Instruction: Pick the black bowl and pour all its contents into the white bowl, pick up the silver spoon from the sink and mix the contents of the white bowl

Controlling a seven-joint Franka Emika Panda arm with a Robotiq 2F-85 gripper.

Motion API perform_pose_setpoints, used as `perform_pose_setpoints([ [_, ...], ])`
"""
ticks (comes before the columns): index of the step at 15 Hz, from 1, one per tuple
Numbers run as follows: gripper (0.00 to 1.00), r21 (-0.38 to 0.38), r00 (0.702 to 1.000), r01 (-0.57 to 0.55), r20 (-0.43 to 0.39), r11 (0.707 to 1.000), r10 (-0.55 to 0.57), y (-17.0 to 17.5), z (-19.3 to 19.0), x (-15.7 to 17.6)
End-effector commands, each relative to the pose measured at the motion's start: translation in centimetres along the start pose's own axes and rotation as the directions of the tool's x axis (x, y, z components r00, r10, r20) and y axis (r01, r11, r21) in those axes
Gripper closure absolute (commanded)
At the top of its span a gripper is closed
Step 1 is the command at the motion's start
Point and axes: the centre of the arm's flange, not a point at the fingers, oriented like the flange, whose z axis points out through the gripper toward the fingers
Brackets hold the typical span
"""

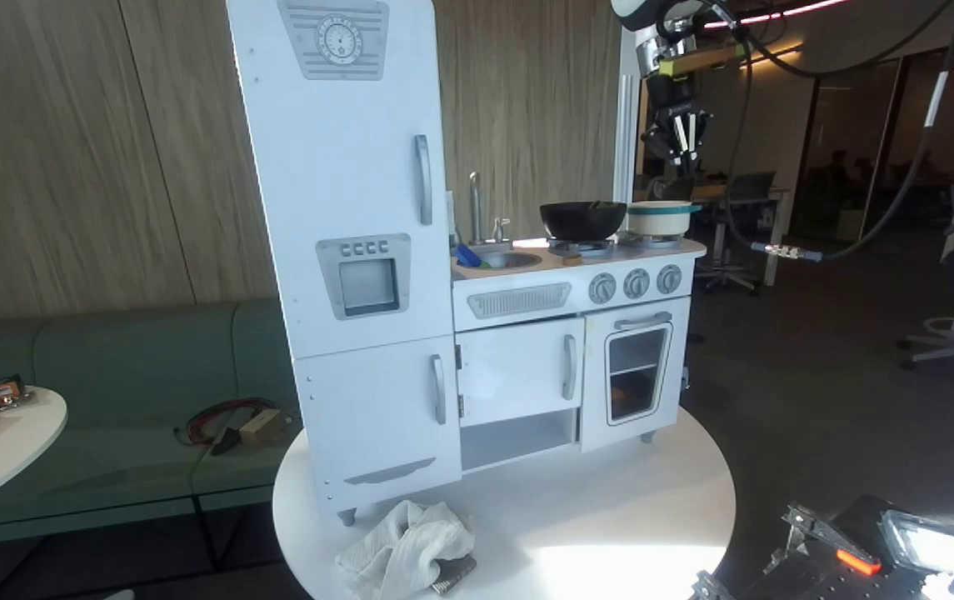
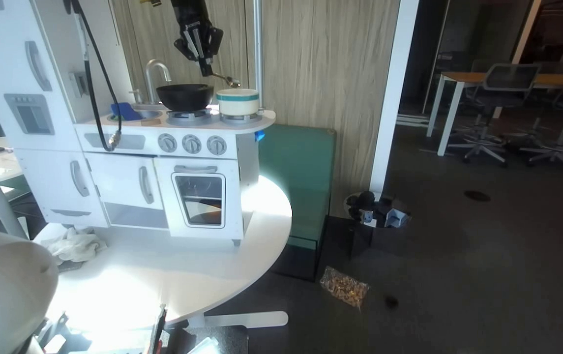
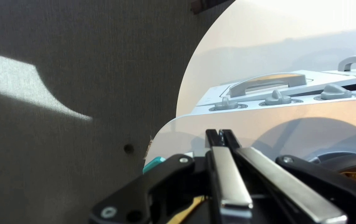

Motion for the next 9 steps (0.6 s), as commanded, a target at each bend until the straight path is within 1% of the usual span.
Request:
perform_pose_setpoints([
  [1, 0.95, 0.050, 0.999, 0.030, 0.026, 0.998, -0.032, 0.8, -0.4, 2.4],
  [4, 0.95, 0.084, 0.998, 0.034, 0.057, 0.996, -0.039, 1.1, 1.1, 3.4],
  [9, 0.95, 0.079, 0.996, 0.012, 0.089, 0.997, -0.019, 2.0, 2.2, 3.5],
])
